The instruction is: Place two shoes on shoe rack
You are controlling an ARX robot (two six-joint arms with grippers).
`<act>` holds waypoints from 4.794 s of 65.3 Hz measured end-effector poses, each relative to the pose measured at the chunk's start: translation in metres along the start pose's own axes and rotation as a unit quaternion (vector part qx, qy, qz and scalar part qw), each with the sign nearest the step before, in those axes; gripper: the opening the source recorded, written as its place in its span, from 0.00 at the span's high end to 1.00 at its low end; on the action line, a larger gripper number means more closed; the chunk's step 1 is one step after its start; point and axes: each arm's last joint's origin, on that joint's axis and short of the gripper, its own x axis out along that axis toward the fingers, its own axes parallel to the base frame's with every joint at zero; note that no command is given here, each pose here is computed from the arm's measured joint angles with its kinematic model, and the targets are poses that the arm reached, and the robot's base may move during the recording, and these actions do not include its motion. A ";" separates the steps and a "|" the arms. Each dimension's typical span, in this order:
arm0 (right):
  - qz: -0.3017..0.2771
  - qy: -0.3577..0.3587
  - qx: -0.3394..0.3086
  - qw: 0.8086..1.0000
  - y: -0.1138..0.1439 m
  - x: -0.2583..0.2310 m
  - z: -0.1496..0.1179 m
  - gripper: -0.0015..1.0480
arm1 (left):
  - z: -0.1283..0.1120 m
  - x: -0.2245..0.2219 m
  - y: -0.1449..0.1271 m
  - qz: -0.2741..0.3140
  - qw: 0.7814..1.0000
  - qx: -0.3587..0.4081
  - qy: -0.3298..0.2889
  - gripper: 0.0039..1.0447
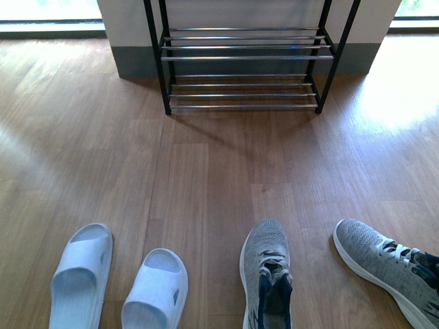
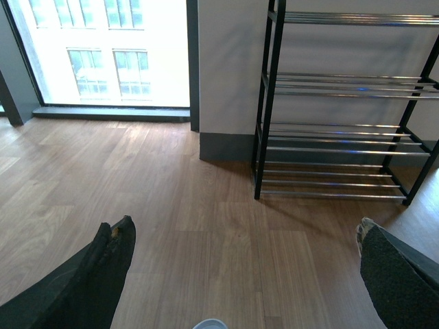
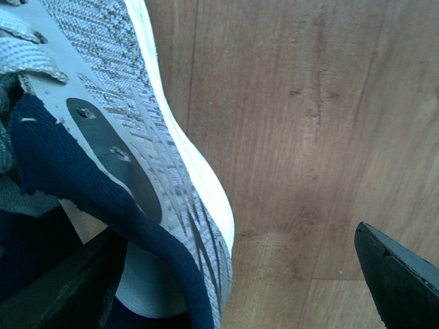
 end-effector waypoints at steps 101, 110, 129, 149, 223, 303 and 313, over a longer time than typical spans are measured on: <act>0.065 -0.233 0.143 0.960 -0.023 -0.055 0.061 0.96 | 0.000 0.000 0.000 0.000 1.000 0.000 0.000 0.09; 0.066 -0.280 0.190 0.939 -0.015 -0.127 0.037 0.96 | 0.000 0.000 0.000 0.000 1.000 0.000 0.000 0.09; 0.121 -0.377 0.238 0.887 0.016 -0.257 -0.033 0.96 | 0.000 0.000 0.000 0.000 1.000 0.000 0.000 0.09; 0.124 -0.407 0.234 0.874 0.040 -0.275 -0.048 0.96 | 0.000 0.000 0.000 0.000 1.000 0.000 0.000 0.09; 0.129 -0.407 0.238 0.872 0.040 -0.275 -0.049 0.96 | 0.015 0.092 0.034 0.153 0.975 -0.112 0.111 0.09; 0.129 -0.407 0.238 0.873 0.040 -0.275 -0.049 0.96 | -0.236 0.221 0.011 0.019 0.867 -0.037 0.497 0.09; 0.129 -0.407 0.238 0.873 0.040 -0.275 -0.049 0.96 | -0.180 0.206 -0.023 -0.137 0.873 -0.038 0.467 0.09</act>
